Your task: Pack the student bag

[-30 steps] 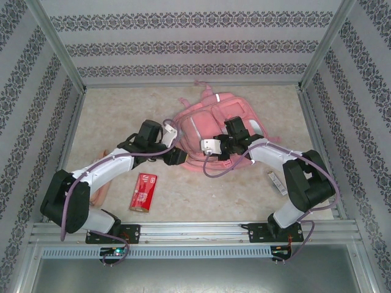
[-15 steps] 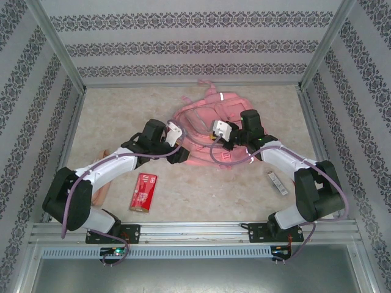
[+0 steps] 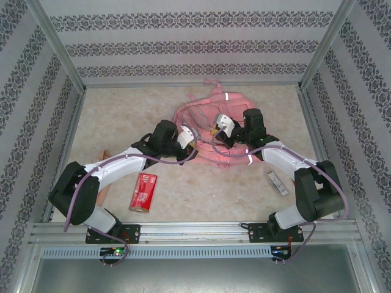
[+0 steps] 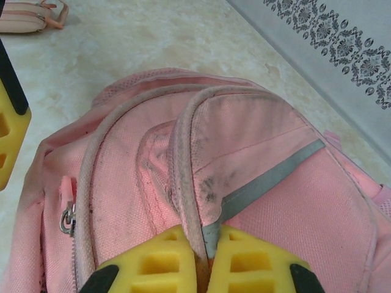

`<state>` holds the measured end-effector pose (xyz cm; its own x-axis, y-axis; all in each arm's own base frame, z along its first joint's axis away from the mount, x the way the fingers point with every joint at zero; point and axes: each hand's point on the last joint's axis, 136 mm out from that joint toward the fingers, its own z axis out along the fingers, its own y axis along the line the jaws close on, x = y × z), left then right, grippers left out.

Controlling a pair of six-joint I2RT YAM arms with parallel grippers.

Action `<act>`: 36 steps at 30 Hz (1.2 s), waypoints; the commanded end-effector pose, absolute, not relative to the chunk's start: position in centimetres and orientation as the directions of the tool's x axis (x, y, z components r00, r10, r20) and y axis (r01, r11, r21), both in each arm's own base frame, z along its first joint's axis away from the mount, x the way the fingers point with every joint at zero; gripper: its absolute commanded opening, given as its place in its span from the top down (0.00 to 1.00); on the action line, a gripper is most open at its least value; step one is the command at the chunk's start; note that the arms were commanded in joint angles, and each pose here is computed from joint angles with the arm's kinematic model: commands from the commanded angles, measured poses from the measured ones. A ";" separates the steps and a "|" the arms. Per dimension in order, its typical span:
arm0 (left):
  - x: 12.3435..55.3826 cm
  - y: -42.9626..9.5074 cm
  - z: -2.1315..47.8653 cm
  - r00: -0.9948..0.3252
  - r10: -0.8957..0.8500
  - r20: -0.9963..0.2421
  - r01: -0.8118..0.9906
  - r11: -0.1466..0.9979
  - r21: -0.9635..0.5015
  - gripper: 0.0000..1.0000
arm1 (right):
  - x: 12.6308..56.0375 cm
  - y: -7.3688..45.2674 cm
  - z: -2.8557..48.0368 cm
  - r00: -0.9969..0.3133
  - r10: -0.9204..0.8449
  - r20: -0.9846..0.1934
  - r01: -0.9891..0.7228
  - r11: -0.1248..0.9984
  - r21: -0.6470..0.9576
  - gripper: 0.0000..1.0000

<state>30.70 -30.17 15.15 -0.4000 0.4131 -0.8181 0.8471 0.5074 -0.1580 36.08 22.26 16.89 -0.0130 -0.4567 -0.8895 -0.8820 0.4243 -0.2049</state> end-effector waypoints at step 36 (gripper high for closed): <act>33.9 -32.0 11.8 0.014 0.441 -0.898 0.872 0.434 0.227 0.79 | 33.6 25.1 21.4 0.125 -0.363 -0.923 -0.895 0.360 -0.263 1.00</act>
